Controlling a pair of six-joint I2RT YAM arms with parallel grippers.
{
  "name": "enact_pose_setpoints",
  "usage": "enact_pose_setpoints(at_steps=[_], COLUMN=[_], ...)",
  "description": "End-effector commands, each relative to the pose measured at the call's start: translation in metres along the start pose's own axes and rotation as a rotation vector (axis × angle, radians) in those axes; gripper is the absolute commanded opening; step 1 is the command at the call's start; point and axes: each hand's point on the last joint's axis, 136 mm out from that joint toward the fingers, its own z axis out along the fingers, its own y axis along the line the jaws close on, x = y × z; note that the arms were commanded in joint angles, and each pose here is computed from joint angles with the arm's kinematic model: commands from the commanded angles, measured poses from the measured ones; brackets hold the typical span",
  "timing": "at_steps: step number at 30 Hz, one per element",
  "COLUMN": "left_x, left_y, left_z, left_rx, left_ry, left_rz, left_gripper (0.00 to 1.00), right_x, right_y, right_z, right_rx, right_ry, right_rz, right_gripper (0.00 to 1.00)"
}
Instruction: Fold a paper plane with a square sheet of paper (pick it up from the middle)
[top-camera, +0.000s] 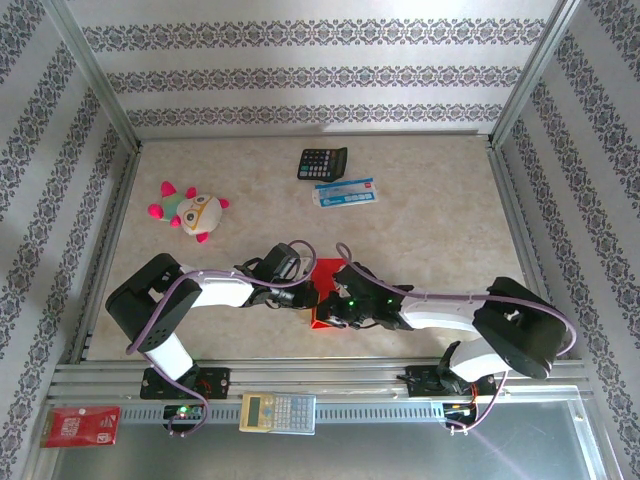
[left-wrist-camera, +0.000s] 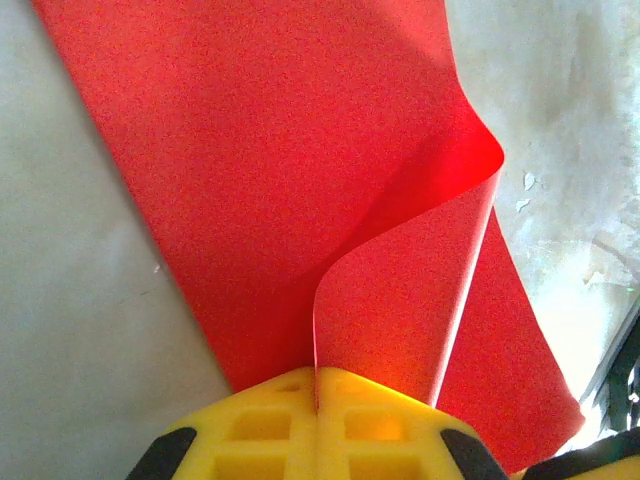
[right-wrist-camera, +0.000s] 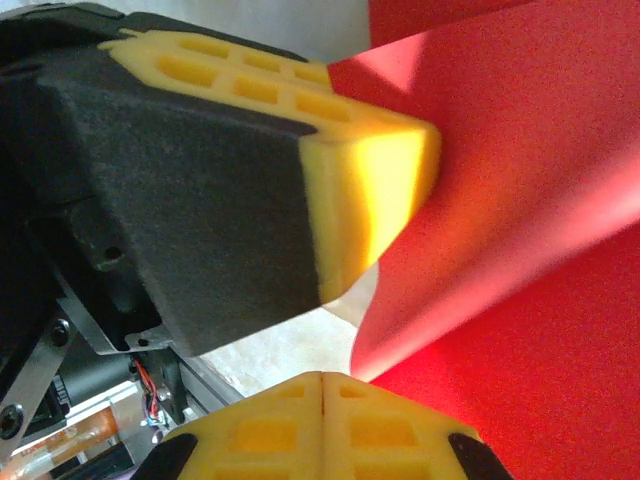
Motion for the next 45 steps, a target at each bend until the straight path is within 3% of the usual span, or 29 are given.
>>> enact_pose_setpoints(at_steps=[1,36,45], left_x=[0.062,0.066,0.065], left_y=[0.075,0.081,0.081], left_z=[0.011,0.012,0.013], left_rx=[-0.287,-0.314,-0.313], left_ry=[0.157,0.179,0.18], left_rz=[-0.098,-0.087,-0.085], left_gripper=[0.0,0.0,0.0], right_x=[-0.004,0.019,0.012], right_y=[0.007,-0.054,-0.019], right_z=[0.005,0.025,0.018], right_rx=[-0.024,0.124,0.053], right_ry=[-0.034,0.024,0.014], right_rz=[0.003,0.068,0.006], right_gripper=[0.06,0.04,0.05])
